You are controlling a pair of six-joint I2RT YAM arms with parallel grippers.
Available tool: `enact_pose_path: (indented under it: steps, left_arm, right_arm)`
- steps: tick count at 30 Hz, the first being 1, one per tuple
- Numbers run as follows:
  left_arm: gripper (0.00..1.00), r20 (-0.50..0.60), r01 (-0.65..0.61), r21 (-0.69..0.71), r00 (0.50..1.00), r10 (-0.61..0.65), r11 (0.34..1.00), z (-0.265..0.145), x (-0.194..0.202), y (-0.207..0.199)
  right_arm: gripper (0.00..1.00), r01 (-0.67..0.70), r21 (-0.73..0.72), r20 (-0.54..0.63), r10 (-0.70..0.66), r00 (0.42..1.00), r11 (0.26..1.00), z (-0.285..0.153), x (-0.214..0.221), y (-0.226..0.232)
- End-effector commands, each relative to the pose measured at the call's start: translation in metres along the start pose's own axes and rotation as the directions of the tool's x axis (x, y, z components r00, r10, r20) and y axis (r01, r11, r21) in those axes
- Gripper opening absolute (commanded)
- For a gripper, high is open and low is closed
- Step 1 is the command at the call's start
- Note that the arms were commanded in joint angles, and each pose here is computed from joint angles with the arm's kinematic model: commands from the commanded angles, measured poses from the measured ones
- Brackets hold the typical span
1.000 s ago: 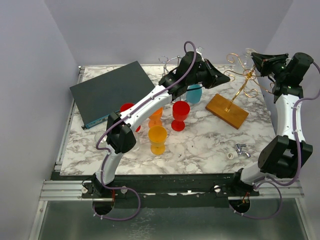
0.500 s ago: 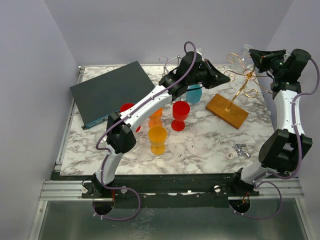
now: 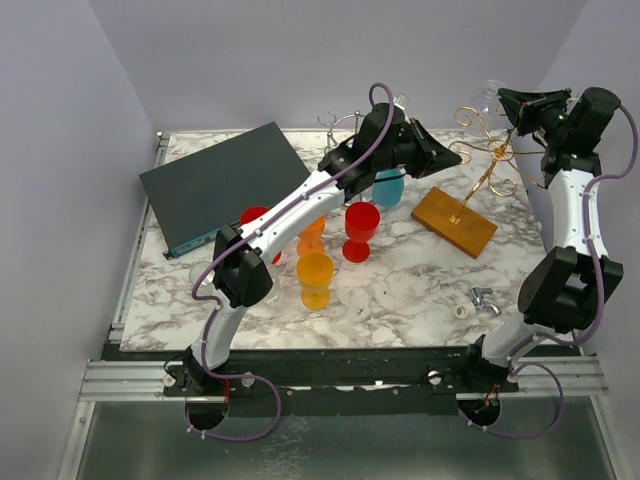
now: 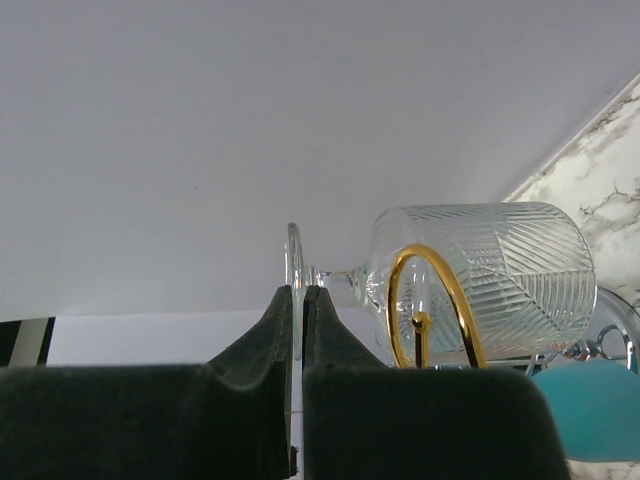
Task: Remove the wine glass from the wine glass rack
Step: Pick up the wine glass from the wine rack.
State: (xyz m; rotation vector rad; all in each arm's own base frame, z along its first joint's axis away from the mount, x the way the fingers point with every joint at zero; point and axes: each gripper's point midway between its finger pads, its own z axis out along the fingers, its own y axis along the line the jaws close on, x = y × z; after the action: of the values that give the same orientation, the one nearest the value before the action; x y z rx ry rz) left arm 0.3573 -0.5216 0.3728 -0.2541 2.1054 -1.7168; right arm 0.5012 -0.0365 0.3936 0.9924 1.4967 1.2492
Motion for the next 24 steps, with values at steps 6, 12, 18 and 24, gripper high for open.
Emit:
enact_pose_path:
  steps: [6,12,18,24]
  left_arm:
    - [0.00,0.022,-0.051,0.091,0.999,0.049,0.995,-0.012,-0.005,-0.038]
    - [0.00,0.021,-0.049,0.089,0.999,0.047,0.995,-0.013,-0.006,-0.037]
    - [0.00,0.023,-0.046,0.088,0.999,0.044,0.995,-0.014,-0.006,-0.037]
    - [0.00,0.029,-0.042,0.084,0.999,0.040,0.996,-0.015,-0.008,-0.037]
  right_arm:
    - [0.01,0.058,-0.132,0.057,-0.051,0.997,0.990,0.007,-0.014,0.047]
    - [0.00,0.038,-0.152,0.082,-0.026,0.996,0.988,0.012,-0.022,0.047]
    - [0.01,0.028,-0.169,0.110,-0.009,0.994,0.985,0.015,-0.030,0.053]
    - [0.00,0.032,-0.182,0.140,-0.006,0.990,0.983,0.018,-0.038,0.065]
